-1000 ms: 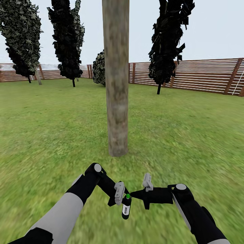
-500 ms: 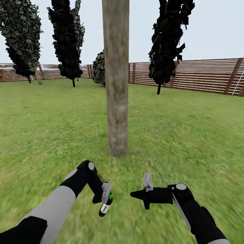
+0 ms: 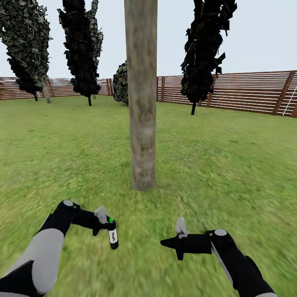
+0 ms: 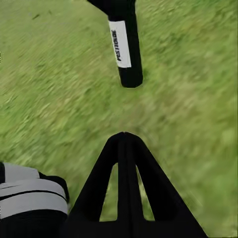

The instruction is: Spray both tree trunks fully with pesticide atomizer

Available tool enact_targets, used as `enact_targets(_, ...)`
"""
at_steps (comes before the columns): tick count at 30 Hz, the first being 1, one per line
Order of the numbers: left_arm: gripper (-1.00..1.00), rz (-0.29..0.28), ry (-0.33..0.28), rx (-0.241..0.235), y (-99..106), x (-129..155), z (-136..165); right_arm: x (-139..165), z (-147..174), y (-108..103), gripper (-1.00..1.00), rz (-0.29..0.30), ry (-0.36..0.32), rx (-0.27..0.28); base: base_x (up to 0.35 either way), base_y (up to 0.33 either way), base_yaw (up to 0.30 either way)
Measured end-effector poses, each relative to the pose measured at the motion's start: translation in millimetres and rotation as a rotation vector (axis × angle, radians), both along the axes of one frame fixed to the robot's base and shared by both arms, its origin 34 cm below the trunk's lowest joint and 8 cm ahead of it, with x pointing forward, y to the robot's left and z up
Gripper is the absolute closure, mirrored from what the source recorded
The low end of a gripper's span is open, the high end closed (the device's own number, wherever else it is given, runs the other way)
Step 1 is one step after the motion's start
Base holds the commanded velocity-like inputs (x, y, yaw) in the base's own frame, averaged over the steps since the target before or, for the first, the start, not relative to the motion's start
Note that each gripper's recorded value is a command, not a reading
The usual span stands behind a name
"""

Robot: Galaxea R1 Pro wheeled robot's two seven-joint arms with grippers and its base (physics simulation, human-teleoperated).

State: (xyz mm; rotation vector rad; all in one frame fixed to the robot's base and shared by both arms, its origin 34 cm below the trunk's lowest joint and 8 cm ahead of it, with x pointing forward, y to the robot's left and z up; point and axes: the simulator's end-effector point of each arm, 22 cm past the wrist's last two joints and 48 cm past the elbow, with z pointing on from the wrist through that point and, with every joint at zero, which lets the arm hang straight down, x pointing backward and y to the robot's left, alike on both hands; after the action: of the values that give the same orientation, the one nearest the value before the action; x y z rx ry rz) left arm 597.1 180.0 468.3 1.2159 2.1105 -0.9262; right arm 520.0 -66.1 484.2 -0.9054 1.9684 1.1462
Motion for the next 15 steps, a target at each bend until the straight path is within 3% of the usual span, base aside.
enact_targets(2, 1.00, 0.147, -0.028, -0.050, 21, 18, 2, -7, -31, -13, 1.00, -0.042, 0.101, -0.005, 0.000, 0.000, 0.000)
enact_targets(4, 1.00, 0.286, -0.070, -0.053, 41, 38, -1, -5, -53, -39, 1.00, -0.124, 0.175, 0.005, 0.000, 0.000, 0.000)
enact_targets(5, 1.00, 0.413, -0.108, -0.032, 62, 56, -8, 4, -67, -70, 1.00, -0.230, 0.203, 0.036, 0.000, 0.000, 0.000)
enact_targets(8, 1.00, 0.581, -0.131, 0.035, 92, 62, -36, 16, -87, -124, 1.00, -0.431, 0.198, 0.115, 0.000, 0.000, 0.000)
enact_targets(9, 1.00, 0.621, -0.139, 0.053, 100, 62, -43, 19, -91, -137, -1.00, -0.486, 0.190, 0.126, 0.000, 0.000, 0.000)
enact_targets(12, 1.00, 0.715, -0.181, 0.070, 113, 71, -48, 29, -101, -169, -1.00, -0.613, 0.177, 0.110, 0.000, 0.000, 0.000)
enact_targets(13, 1.00, 0.799, -0.227, 0.057, 120, 83, -44, 36, -110, -187, -1.00, -0.689, 0.173, 0.076, 0.000, 0.000, 0.000)
enact_targets(15, 1.00, 0.896, -0.259, 0.054, 130, 90, -46, 41, -120, -205, -1.00, -0.763, 0.171, 0.026, 0.000, 0.000, 0.000)
